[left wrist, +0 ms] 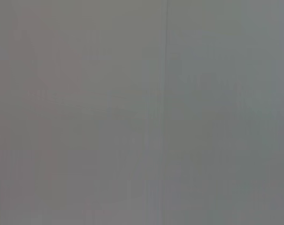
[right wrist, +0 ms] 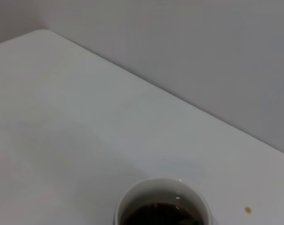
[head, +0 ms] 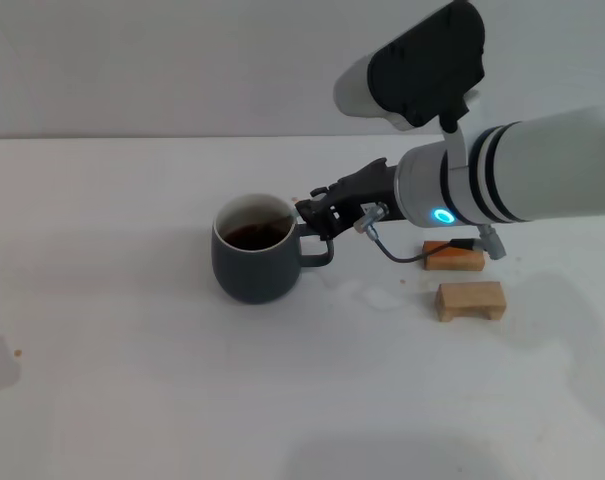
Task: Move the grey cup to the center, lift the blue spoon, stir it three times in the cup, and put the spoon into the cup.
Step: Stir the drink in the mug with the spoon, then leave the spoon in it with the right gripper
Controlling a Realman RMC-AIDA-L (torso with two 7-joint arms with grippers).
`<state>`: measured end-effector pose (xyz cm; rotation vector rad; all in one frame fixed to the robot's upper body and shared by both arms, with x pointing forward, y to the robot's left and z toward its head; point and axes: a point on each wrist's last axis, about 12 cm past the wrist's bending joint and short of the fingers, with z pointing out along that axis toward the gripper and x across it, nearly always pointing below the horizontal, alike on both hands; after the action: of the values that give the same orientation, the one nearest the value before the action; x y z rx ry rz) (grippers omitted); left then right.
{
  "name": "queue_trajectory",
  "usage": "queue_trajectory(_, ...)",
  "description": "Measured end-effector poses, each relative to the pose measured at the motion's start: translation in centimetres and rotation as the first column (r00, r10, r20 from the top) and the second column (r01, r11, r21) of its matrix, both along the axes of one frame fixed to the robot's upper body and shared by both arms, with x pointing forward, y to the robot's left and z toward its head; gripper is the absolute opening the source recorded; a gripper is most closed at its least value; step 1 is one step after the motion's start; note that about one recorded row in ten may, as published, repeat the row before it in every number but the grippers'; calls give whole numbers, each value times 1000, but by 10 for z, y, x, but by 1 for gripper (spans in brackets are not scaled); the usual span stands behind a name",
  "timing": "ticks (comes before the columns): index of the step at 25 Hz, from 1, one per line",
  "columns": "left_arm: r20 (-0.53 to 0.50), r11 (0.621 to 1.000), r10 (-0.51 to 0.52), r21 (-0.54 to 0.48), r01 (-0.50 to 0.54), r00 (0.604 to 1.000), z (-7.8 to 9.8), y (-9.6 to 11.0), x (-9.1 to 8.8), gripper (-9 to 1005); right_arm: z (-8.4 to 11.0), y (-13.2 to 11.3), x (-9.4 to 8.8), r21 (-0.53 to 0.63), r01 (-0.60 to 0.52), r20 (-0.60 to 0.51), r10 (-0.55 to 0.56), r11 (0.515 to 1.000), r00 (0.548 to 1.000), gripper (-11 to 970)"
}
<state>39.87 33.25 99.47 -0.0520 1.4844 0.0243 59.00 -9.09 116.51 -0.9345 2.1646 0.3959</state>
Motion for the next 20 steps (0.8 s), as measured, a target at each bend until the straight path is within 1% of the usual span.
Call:
queue_trajectory(5, 1, 1000, -2, -1, 2, 1000, 0, -1, 1, -2, -2, -1, -4, -5, -5, -20, 5, 1000, 1000, 163)
queue_trajectory(12, 2, 1000, -2, -1, 2, 1000, 0, -1, 1, -2, -2, 6, -19, 15, -42, -53, 43, 999, 998, 163)
queue_trajectory(16, 3, 1000, -1, -1, 1, 1000, 0, 0, 0, -2, -3, 8, -21, 24, -50, -61, 52, 998, 997, 163)
queue_trajectory(20, 3, 1000, 1, -2, -1, 1000, 0, 0, -2, -2, -2, 13, -21, 33, -62, -46, 63, 998, 997, 163)
